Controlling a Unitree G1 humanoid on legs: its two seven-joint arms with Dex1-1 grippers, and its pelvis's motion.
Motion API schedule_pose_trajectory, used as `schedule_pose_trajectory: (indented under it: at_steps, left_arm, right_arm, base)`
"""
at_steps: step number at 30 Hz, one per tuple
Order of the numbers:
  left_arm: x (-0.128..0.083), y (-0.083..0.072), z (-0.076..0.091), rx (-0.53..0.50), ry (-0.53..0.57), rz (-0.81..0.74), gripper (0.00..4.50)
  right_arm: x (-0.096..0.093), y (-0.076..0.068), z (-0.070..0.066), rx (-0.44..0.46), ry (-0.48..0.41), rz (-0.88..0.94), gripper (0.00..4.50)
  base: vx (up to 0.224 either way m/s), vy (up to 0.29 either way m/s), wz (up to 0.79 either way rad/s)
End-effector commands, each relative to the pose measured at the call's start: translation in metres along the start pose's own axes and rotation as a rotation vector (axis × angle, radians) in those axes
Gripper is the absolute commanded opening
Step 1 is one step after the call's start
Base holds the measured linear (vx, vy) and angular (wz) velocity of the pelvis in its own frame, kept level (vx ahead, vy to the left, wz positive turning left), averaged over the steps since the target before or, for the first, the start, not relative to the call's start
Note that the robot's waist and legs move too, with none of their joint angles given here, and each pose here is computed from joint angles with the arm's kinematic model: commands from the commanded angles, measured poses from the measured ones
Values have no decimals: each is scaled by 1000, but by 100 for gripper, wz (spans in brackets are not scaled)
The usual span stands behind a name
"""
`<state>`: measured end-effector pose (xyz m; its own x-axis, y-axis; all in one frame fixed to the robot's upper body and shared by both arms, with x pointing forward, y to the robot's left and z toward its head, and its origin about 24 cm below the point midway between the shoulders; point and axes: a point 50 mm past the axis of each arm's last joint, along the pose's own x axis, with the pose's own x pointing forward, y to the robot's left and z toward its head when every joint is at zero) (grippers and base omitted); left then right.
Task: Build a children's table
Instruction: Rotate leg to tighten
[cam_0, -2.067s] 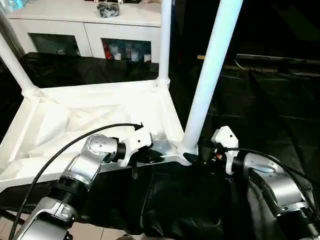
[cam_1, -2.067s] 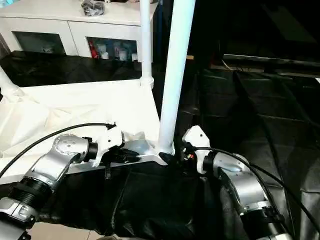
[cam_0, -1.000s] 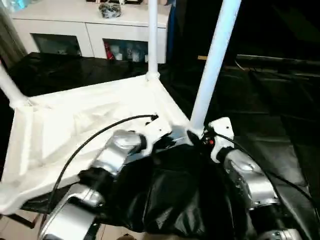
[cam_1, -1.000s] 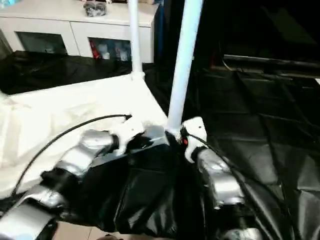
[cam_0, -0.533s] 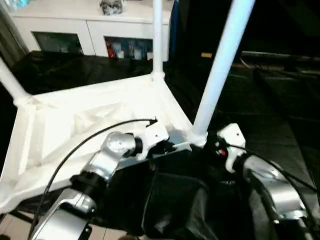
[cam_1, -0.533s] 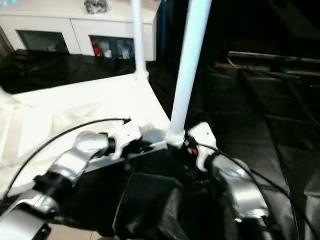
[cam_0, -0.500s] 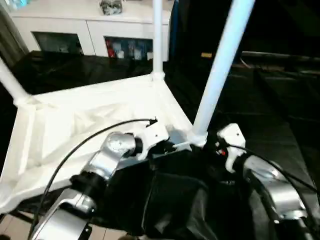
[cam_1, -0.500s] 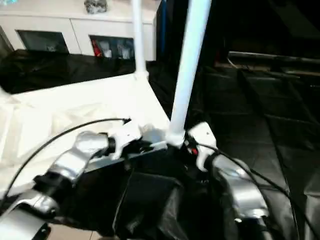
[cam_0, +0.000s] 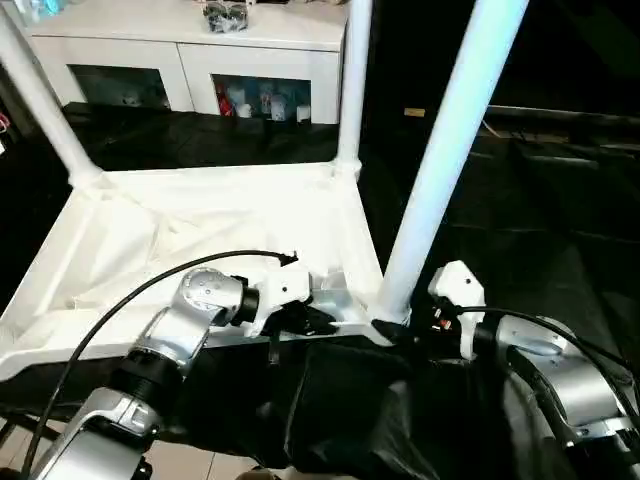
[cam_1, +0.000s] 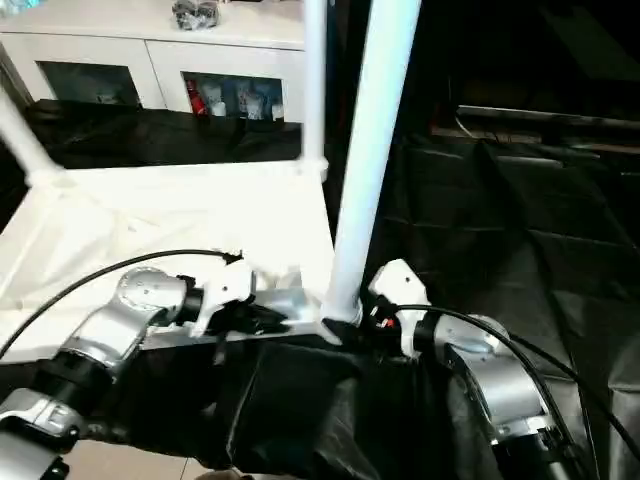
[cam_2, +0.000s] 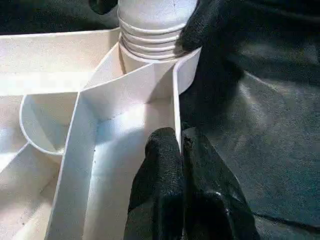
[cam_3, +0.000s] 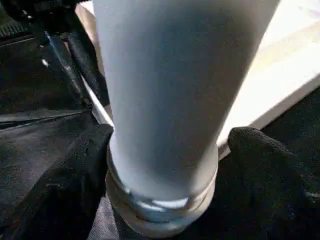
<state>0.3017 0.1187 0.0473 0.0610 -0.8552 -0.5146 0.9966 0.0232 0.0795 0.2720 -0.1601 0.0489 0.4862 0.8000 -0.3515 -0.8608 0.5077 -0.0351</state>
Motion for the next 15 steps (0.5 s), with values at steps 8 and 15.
schedule_pose_trajectory:
  at_steps: [8, 15]
  left_arm:
    - [5, -8, -6, 0, 62, -97, 0]
    - [9, -5, -6, -17, 53, -61, 0]
  right_arm:
    - [3, -3, 8, -6, -34, 50, 335]
    - [9, 1, 2, 4, -25, 53, 282]
  base:
    - [0, 0, 0]
    - [0, 0, 0]
